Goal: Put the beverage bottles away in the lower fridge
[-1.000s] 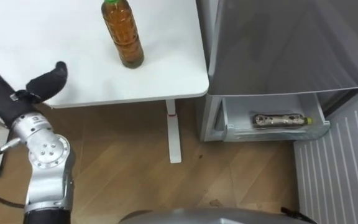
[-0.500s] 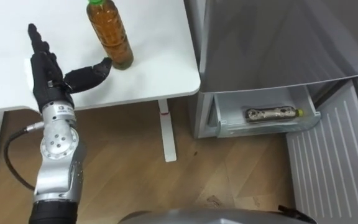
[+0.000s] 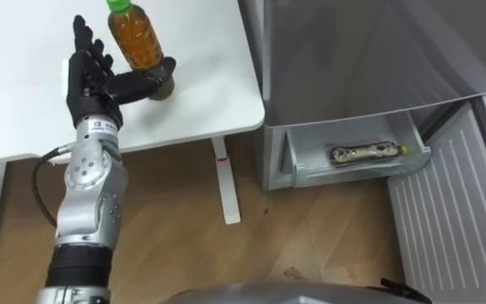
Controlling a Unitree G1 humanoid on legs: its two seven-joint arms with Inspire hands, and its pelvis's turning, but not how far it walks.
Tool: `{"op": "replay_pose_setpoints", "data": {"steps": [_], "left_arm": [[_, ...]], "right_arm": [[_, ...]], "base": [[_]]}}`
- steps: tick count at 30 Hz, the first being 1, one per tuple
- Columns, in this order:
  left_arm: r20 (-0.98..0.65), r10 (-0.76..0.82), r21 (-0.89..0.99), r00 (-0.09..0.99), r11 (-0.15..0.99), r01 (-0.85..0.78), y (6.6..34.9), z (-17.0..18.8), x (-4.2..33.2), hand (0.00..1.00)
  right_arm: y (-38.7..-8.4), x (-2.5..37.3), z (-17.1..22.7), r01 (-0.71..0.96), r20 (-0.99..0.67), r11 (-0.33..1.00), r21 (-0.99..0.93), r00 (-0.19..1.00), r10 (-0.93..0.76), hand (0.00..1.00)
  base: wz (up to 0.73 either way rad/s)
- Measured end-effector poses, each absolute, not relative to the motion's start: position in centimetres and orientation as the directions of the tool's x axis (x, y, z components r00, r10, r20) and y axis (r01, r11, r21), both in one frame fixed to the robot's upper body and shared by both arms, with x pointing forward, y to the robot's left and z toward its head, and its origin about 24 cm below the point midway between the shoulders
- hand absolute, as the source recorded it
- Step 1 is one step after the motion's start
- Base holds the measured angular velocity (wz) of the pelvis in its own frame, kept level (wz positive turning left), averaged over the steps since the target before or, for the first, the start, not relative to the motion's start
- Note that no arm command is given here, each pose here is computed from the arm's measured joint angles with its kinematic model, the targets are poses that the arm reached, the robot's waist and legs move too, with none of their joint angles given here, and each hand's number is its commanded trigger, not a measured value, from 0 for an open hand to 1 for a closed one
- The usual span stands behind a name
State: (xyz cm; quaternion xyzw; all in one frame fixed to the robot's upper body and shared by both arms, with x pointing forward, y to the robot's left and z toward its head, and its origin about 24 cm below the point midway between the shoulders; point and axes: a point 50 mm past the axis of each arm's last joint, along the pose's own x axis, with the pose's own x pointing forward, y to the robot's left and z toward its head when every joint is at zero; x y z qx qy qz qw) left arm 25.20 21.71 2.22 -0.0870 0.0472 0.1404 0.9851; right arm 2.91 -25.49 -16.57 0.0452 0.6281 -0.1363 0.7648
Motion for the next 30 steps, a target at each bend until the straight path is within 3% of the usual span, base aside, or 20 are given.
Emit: {"op": "replay_pose_setpoints", "data": {"steps": [7, 16, 30], "left_arm": [[-0.147, 0.255, -0.267, 0.956, 0.920, -0.287, 21.7, 2.4, 26.7, 0.00], [-0.237, 0.257, -0.306, 0.937, 0.896, -0.323, 21.9, 1.4, 27.8, 0.00], [-0.282, 0.233, -0.293, 0.931, 0.903, -0.315, 22.3, 1.9, 29.8, 0.00]], "right_arm": [[-25.2, 1.2, -16.7, 0.240, -0.983, 0.962, -0.129, 0.097, -0.156, 0.00], [-25.4, -1.0, -16.7, 0.017, -0.979, 0.981, -0.195, -0.060, -0.194, 0.00], [-24.9, -0.4, -16.8, -0.095, -0.979, 0.979, -0.181, -0.077, -0.188, 0.00]], "base": [[-0.03], [-0.07], [-0.02]]}}
